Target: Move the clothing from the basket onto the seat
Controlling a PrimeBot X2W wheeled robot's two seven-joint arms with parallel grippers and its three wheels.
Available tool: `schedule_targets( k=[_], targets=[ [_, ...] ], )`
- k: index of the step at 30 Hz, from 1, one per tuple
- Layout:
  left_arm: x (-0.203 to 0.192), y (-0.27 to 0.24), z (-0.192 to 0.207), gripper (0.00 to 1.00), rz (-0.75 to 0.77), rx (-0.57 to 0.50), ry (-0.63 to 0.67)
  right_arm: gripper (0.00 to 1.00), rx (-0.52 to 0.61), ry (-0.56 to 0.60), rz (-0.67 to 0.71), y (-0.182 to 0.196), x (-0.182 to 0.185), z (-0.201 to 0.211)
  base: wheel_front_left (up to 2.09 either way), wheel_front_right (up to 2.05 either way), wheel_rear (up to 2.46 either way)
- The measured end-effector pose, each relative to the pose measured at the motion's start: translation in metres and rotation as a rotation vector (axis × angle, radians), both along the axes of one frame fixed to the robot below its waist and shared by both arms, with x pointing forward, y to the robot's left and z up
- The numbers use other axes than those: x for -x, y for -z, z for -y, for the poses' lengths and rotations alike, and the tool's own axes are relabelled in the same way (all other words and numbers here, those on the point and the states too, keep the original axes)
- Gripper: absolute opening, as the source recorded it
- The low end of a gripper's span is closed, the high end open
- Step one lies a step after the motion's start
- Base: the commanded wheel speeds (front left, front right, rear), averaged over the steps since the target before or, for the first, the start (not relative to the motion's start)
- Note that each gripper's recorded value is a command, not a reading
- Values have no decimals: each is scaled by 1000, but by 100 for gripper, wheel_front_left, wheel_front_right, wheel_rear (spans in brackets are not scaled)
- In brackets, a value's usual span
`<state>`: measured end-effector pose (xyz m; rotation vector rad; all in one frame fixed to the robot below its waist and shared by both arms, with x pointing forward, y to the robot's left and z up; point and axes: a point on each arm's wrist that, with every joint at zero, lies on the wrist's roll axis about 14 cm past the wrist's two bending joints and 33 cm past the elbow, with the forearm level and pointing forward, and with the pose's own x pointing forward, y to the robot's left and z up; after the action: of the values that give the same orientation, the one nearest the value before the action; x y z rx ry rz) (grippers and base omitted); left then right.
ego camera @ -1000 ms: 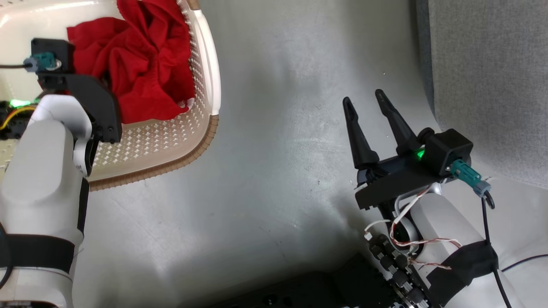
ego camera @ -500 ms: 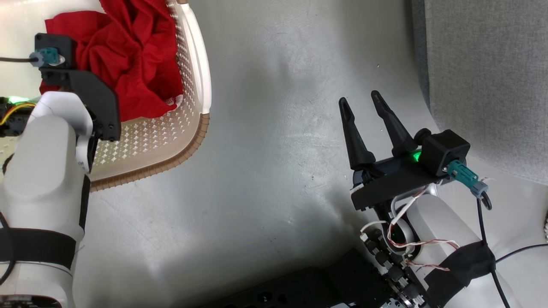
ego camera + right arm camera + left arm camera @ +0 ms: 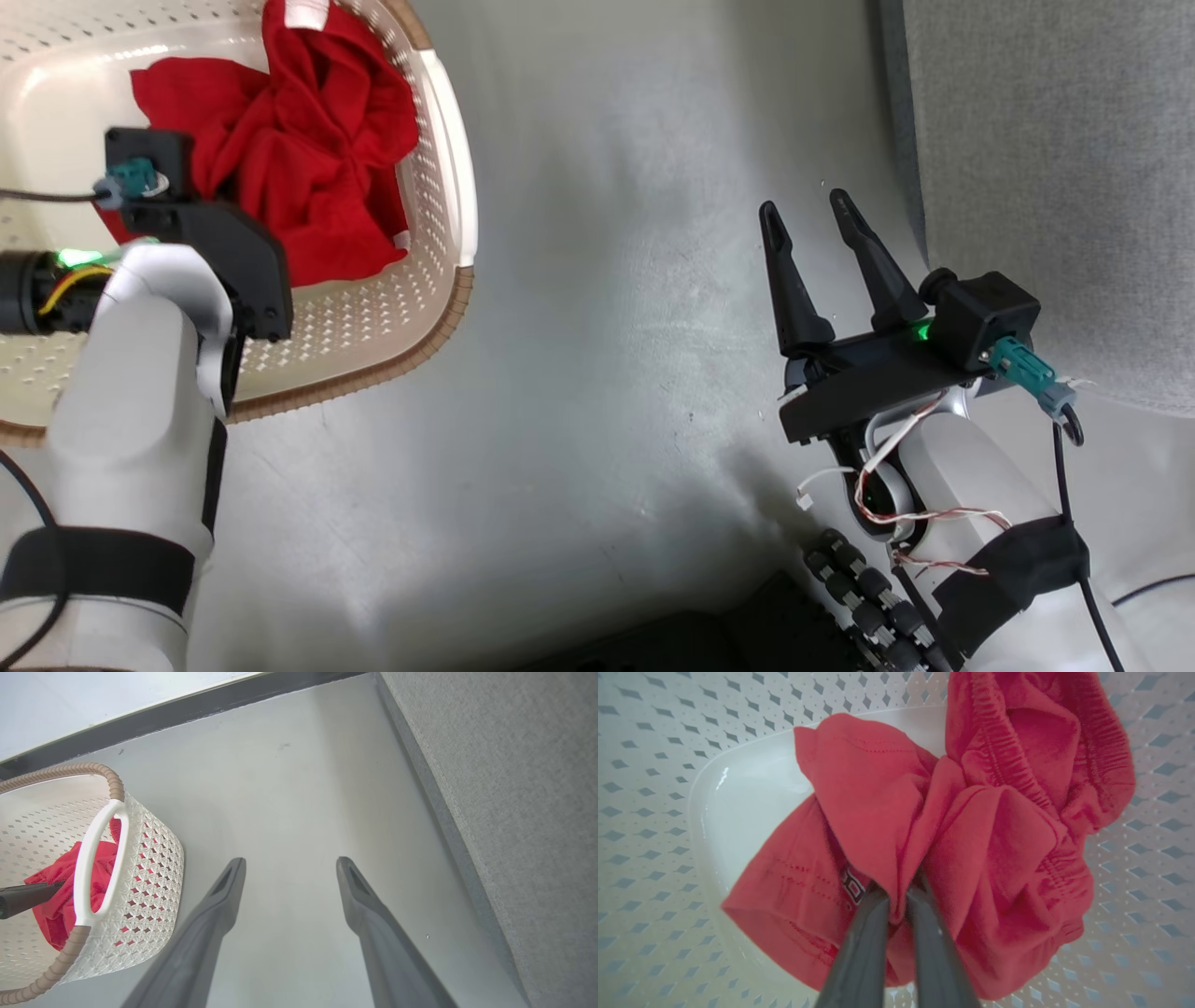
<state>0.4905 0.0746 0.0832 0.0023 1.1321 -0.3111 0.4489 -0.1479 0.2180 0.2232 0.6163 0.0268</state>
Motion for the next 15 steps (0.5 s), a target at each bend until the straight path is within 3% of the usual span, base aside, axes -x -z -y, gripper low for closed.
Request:
schedule_targets(
  k=[15],
  targets=[
    [-10, -61, 6, 0, 173, 92, -78, 100, 14, 1, 102, -45, -18, 3, 0, 0, 0]
  ],
)
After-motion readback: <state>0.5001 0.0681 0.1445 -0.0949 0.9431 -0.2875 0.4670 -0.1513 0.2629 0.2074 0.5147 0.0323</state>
